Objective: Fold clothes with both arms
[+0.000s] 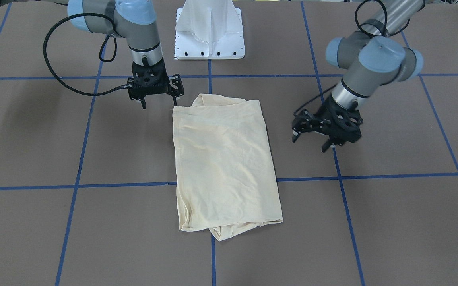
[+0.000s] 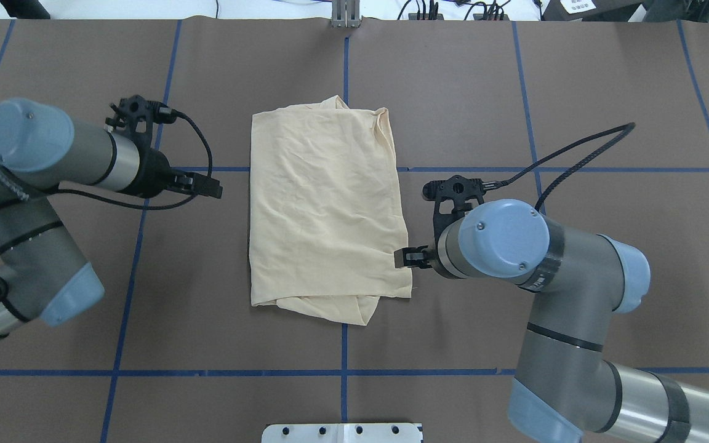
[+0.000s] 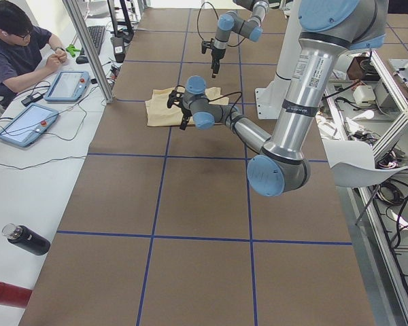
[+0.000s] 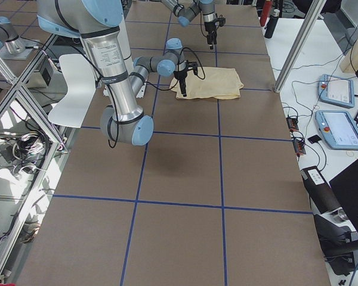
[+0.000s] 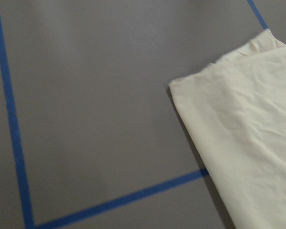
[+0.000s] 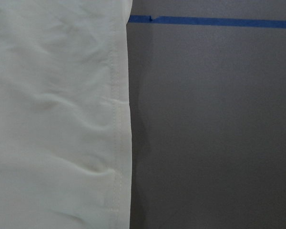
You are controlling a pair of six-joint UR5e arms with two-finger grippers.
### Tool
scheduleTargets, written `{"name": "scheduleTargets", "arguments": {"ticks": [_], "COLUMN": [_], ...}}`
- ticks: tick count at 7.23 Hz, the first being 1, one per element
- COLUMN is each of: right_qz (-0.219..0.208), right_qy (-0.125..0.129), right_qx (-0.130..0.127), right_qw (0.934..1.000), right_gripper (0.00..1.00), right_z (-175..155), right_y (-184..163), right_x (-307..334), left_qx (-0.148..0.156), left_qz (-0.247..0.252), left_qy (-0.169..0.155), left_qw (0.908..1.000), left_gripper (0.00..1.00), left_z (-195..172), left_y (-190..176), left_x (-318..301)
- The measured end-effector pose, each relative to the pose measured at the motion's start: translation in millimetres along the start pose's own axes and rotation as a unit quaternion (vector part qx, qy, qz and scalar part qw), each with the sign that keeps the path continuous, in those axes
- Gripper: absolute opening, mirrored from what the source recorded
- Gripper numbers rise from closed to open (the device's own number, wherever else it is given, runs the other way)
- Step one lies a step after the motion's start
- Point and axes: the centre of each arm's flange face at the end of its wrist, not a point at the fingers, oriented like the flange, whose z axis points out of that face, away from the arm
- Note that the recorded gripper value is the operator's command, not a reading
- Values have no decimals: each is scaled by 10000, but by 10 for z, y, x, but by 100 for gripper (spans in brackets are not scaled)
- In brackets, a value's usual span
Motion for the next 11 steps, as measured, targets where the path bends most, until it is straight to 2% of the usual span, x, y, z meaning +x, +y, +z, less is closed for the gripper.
{"name": "scheduleTargets", "arguments": {"ticks": [1,2,4,10,11], "right_qz": [106,160,186,181,180], "right_qy": [-196,-290,-332,-317,-318], "right_qx": [-2,-5,-14,-31,-31], "right_qw": [9998,9995,9993,9993,9993], "right_gripper": [100,100,100,100,100], "right_z": [-4,-16,-15,14,14], "right_y": [56,83,101,119,119], "right_x": [122,175,194,183,180], "left_qx": [-112,-175,-206,-358,-382], "left_qz": [-351,-704,-1085,-1114,-1107], "left_qy": [78,87,94,33,12], "left_qw": [9993,9973,9938,9931,9931], "left_gripper": [97,85,64,63,58], "left_z": [125,270,447,735,757], "left_y": [395,724,1035,1157,1180], "left_x": [266,482,738,909,899]}}
